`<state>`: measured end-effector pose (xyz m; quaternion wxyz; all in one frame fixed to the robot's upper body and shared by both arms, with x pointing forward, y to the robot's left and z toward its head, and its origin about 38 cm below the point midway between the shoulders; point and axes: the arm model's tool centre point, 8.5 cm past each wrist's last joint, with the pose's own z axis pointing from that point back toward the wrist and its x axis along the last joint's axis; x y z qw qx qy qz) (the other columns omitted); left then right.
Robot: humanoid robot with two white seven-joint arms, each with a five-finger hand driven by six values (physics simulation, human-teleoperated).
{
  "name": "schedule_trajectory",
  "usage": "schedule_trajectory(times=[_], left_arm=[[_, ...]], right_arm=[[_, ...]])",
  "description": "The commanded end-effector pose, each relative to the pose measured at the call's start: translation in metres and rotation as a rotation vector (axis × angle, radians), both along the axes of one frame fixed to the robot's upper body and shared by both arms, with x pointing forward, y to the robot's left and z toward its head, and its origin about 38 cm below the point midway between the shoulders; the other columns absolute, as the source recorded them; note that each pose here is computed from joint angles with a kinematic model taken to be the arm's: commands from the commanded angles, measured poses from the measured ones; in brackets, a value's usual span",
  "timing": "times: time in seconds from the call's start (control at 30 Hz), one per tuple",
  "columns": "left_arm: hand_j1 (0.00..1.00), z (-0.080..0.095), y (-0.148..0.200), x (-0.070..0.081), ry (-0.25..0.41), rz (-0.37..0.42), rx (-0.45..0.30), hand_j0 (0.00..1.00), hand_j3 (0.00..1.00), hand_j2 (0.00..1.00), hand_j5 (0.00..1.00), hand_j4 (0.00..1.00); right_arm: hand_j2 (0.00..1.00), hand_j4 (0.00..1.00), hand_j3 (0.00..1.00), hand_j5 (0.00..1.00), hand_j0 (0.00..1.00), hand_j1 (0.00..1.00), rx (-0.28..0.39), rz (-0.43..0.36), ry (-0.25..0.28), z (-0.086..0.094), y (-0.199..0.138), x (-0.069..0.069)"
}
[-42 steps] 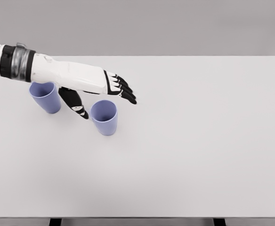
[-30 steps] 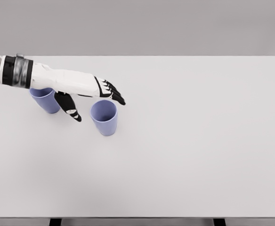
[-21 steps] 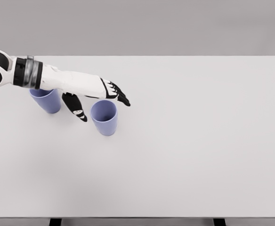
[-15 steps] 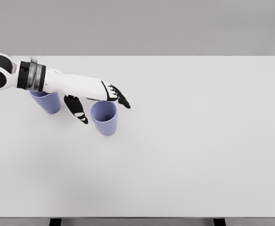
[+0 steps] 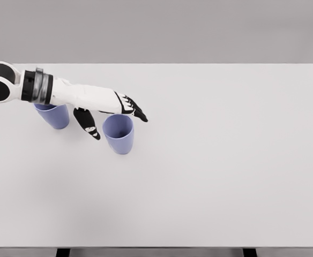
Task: Place the right cup on the left cup with left arm
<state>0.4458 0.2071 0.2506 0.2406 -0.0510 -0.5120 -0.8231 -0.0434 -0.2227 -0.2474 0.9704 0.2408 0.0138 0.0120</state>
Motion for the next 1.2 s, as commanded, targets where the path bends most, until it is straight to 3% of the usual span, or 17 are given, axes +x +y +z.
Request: schedule_trajectory(times=[0.0, 0.3, 0.47, 1.17], left_arm=[[1.00, 0.005, 0.000, 0.002, -0.013, 0.005, -0.006, 1.00, 1.00, 1.00, 1.00, 1.00], [1.00, -0.001, -0.001, 0.001, -0.001, 0.005, -0.008, 1.00, 1.00, 1.00, 1.00, 1.00], [1.00, -0.013, -0.006, 0.003, 0.009, 0.008, -0.006, 1.00, 1.00, 1.00, 1.00, 1.00], [1.00, -0.020, -0.005, 0.003, 0.001, 0.010, 0.010, 1.00, 1.00, 1.00, 1.00, 1.00]], right_arm=[[1.00, 1.00, 1.00, 1.00, 1.00, 1.00, 0.001, 0.001, 0.000, 0.000, 0.000, 0.000], [1.00, 1.00, 1.00, 1.00, 1.00, 1.00, 0.001, 0.001, 0.000, 0.000, 0.000, 0.000], [1.00, 1.00, 1.00, 1.00, 1.00, 1.00, 0.001, 0.001, 0.000, 0.000, 0.000, 0.000], [1.00, 1.00, 1.00, 1.00, 1.00, 1.00, 0.001, 0.000, 0.000, 0.000, 0.000, 0.000]])
